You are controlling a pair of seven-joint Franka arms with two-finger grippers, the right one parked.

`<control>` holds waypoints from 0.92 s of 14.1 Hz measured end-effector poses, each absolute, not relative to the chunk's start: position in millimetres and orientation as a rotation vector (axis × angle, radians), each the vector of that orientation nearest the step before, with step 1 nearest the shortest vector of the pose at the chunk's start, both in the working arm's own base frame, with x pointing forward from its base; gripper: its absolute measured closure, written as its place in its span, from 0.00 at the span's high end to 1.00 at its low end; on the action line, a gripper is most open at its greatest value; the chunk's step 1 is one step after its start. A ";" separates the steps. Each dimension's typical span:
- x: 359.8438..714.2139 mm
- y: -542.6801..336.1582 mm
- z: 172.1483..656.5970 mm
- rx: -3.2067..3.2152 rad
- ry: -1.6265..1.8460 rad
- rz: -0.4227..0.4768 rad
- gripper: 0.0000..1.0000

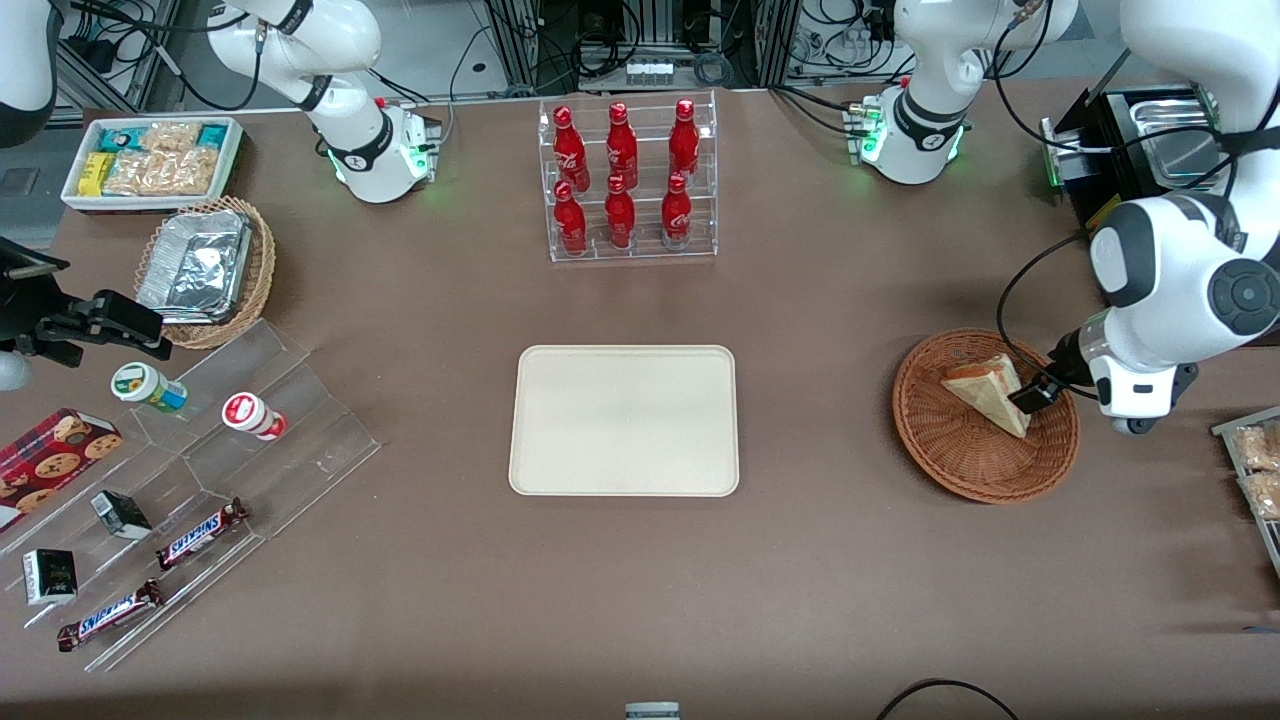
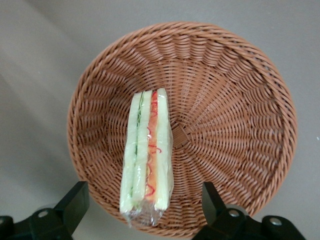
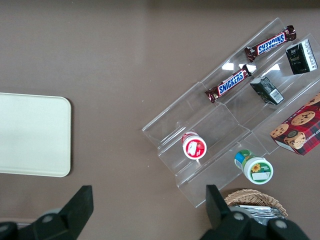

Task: Place sandwich from basket to tray
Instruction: 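Lower the left gripper over the sandwich and close on it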

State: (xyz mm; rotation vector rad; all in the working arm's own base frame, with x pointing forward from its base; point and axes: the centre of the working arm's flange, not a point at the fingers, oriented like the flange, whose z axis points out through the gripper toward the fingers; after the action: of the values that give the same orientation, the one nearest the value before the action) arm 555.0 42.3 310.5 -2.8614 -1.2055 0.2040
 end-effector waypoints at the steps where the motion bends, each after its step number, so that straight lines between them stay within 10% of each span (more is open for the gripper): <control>1: 554.8 42.2 299.7 -2.846 -1.230 0.221 1.00; 13: 534.8 48.8 212.2 -2.802 -1.387 0.213 0.96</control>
State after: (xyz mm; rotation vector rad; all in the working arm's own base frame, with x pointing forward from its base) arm 534.8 48.8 212.2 -2.8024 -1.3874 0.2134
